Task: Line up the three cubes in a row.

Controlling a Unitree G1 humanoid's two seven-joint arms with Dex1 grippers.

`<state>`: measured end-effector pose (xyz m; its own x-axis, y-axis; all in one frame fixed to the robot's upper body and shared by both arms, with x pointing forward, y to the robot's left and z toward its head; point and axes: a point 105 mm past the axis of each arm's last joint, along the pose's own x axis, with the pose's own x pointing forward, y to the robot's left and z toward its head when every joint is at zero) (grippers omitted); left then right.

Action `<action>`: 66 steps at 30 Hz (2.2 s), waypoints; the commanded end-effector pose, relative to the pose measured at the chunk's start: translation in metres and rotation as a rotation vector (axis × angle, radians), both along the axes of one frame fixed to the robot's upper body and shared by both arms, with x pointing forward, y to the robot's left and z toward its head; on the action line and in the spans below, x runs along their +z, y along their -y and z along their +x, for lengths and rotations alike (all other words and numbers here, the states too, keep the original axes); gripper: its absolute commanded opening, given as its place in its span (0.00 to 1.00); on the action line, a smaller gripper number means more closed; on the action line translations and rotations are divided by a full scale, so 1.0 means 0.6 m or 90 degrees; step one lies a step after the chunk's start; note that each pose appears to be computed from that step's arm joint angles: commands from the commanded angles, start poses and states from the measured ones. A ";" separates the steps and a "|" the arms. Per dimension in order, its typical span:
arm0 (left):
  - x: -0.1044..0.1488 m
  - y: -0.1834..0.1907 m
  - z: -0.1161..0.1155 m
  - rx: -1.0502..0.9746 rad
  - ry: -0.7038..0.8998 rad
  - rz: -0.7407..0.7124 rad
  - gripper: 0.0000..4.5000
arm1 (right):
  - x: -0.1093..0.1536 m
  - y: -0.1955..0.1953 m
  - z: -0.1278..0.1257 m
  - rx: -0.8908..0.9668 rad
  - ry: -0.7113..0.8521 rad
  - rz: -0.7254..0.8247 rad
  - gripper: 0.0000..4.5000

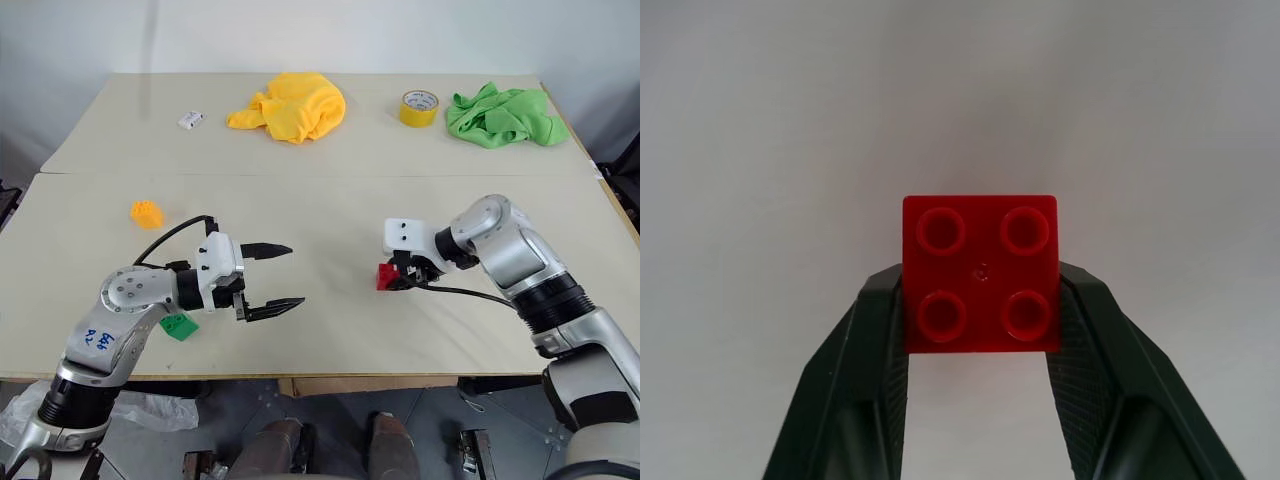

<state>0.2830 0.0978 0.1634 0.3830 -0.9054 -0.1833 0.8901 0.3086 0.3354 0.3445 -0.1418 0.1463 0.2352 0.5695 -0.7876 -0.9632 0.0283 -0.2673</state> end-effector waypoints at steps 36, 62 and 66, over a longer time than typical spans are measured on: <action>0.003 -0.471 -0.128 0.505 -0.063 -0.009 1.00 | 0.037 -0.051 -0.132 0.261 0.053 0.574 0.99; -0.124 -0.298 -0.118 0.416 -0.092 -0.040 0.86 | 0.042 -0.002 -0.132 0.236 0.070 0.544 1.00; -0.116 -0.287 -0.104 0.402 -0.083 -0.071 0.58 | 0.037 -0.001 -0.135 0.229 0.063 0.538 1.00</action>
<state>0.2188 0.2714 0.0871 0.8274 -0.5225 -0.2057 0.5542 0.8189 0.1492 0.2690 -0.1400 0.1628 0.0017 0.9985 -0.0545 -0.9367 -0.0175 -0.3497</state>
